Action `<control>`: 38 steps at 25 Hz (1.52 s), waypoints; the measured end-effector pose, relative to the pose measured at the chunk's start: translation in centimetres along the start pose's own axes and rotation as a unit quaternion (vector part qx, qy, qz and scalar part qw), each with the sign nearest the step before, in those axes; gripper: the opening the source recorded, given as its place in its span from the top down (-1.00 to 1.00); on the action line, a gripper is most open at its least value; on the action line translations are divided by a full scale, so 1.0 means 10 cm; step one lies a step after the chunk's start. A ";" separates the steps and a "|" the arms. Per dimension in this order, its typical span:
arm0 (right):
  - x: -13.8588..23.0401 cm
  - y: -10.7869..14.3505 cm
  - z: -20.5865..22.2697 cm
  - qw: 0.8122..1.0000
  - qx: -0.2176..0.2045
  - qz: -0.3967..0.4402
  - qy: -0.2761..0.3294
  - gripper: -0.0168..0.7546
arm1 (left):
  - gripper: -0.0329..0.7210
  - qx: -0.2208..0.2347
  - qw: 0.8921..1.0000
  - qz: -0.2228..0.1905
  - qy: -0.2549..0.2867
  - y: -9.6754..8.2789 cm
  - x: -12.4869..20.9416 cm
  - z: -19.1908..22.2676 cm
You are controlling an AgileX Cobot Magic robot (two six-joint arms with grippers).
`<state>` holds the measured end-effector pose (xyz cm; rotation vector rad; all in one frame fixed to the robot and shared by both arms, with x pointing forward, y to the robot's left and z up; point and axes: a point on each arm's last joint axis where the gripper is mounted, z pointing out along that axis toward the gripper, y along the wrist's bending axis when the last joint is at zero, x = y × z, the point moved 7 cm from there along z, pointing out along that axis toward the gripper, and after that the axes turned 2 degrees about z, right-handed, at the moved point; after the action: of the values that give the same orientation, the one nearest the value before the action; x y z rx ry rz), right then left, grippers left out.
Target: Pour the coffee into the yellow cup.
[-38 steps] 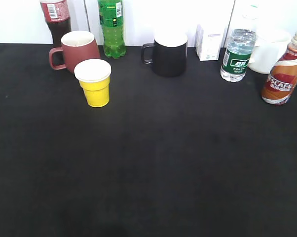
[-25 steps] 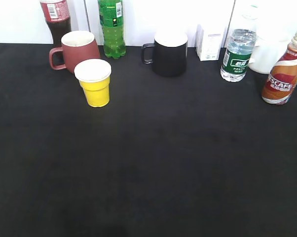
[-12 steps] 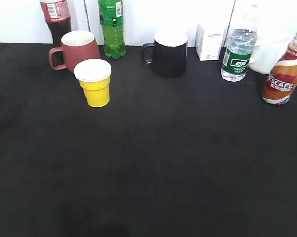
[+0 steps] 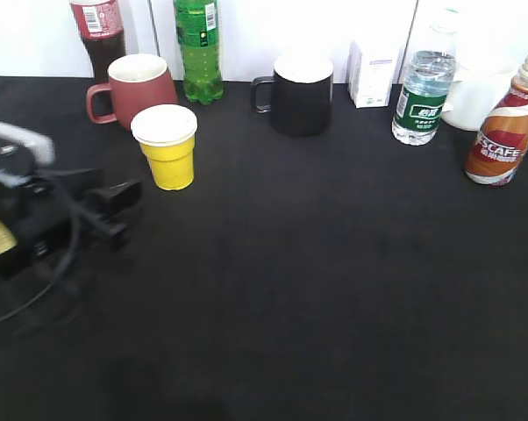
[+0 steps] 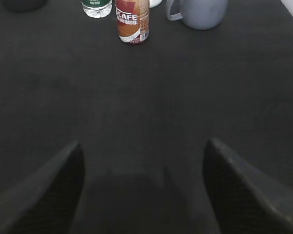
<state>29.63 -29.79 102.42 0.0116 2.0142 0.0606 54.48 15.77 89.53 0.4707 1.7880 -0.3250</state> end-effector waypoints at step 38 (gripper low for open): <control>0.00 0.00 0.00 1.000 0.000 0.000 -0.001 -0.57 | -0.28 0.372 0.926 0.071 -0.001 -0.96 -0.38 0.99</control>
<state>29.63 -29.78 102.44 0.0115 2.0131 0.0610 59.16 2.25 90.39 1.1246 1.5705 -0.9091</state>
